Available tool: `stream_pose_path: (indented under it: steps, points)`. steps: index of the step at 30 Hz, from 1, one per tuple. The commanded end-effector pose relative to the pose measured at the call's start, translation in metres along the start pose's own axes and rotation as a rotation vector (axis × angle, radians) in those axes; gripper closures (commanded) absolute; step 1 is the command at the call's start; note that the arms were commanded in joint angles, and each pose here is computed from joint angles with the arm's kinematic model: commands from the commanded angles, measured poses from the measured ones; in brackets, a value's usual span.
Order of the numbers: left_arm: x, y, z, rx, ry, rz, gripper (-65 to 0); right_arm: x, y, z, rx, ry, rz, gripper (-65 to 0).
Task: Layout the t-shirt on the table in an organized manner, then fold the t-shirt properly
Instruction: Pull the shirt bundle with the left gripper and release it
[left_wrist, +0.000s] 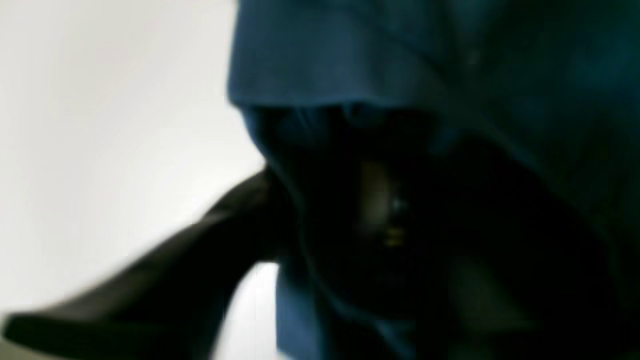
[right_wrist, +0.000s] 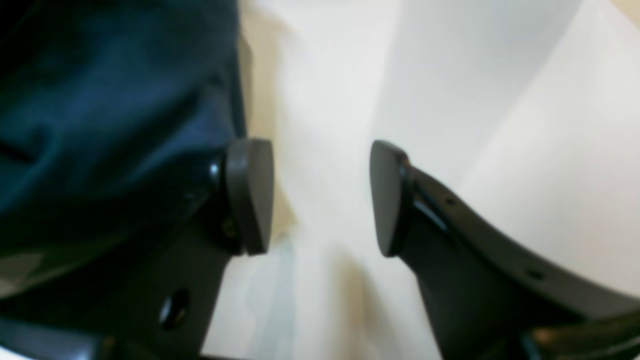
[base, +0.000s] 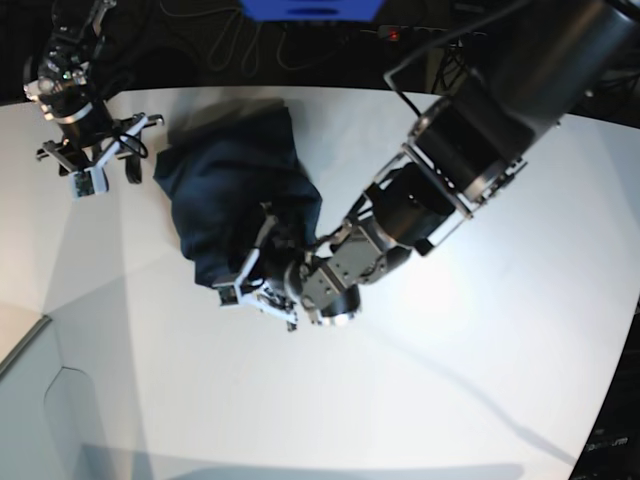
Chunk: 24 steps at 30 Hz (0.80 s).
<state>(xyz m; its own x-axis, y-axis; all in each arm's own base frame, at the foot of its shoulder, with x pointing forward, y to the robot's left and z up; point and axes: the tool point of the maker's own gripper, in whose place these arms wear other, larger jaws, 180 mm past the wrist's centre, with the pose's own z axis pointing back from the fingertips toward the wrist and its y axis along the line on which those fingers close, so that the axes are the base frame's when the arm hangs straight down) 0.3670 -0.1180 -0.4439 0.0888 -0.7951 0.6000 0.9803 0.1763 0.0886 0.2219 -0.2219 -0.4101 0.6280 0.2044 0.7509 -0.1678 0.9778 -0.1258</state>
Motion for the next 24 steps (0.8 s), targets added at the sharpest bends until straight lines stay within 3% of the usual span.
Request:
stream_pose_path:
  steps: [1, 5, 8, 14, 24]
  points:
    - [0.041, 0.013, 0.009, 0.027, -0.087, -0.044, -34.0, 0.013, -0.002, 0.002, -0.002, -0.047, 0.006, -28.9]
    - [0.074, 0.019, 0.022, 0.057, -0.165, -0.107, -51.3, 0.013, -0.002, 0.002, -0.002, -0.047, 0.006, -28.9]
    - [0.087, 0.028, 0.039, 0.095, -0.212, -0.154, -56.1, 0.013, -0.002, 0.002, -0.002, -0.047, 0.006, -28.9]
    - [0.089, 0.067, 0.077, 0.209, -0.318, -0.055, -56.3, 0.015, -0.002, 0.001, -0.003, -0.051, 0.006, -28.9]
    - [0.0, 0.108, 0.125, 0.38, -0.345, 0.192, -56.3, 0.03, 0.017, -0.007, 0.037, -0.088, -0.005, -28.9]
